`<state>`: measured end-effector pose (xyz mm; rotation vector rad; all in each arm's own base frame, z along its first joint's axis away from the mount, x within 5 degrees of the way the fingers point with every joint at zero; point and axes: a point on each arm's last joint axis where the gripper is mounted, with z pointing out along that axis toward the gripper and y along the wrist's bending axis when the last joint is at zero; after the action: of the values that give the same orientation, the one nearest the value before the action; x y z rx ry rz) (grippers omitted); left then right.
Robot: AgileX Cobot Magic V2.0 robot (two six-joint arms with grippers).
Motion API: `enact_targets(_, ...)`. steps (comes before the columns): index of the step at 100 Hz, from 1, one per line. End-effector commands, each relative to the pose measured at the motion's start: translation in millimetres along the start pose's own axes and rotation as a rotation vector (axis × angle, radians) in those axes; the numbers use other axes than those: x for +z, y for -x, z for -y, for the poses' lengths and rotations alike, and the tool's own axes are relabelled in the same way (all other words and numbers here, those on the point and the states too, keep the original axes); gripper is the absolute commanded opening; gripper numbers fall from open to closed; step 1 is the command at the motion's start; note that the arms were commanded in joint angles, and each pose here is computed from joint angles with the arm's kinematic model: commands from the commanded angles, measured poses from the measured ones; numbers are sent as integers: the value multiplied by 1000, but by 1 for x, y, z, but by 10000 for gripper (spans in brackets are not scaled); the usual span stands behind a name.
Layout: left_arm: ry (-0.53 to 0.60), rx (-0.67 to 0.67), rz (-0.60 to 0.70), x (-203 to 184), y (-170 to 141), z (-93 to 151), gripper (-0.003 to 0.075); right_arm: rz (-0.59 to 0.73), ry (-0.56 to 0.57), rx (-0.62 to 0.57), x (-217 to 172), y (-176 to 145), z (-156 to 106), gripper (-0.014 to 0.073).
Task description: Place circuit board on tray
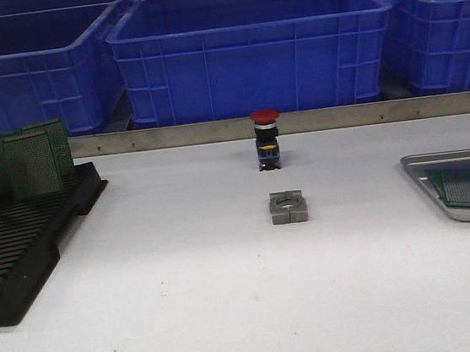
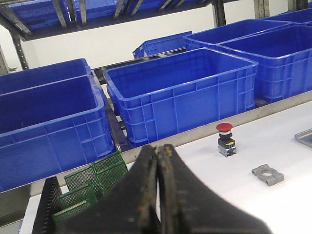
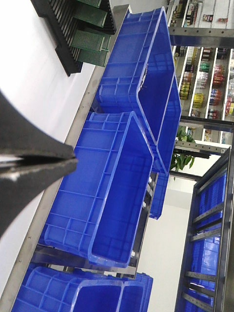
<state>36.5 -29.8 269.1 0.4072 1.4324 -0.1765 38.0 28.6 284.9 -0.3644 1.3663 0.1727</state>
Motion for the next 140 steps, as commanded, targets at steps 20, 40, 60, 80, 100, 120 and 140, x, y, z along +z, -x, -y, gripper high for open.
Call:
enact_targets(20,68,-50,43,1,6,-7,-20,28,-23,13,0,8,3,-62)
enact_targets(40,203,-234,-32,3,-17,-17,-20,26,-19,13,0,8,2,-62)
enact_targets(60,300,-187,28,1,-59,-20,-20,25,-15,13,0,8,2,-62)
enact_targets(80,298,-228,-68,2,-79,-17,-20,19,-8,14,1,7,2,-62)
enact_targets(100,338,-231,-75,1,-80,-19,-20,18,-3,14,1,7,1,-62)
enact_targets(120,341,-233,-67,1,-79,-20,-20,18,-3,14,1,7,1,-62)
enact_targets(140,341,-233,-67,1,-79,-20,-20,18,-3,14,1,7,1,-62)
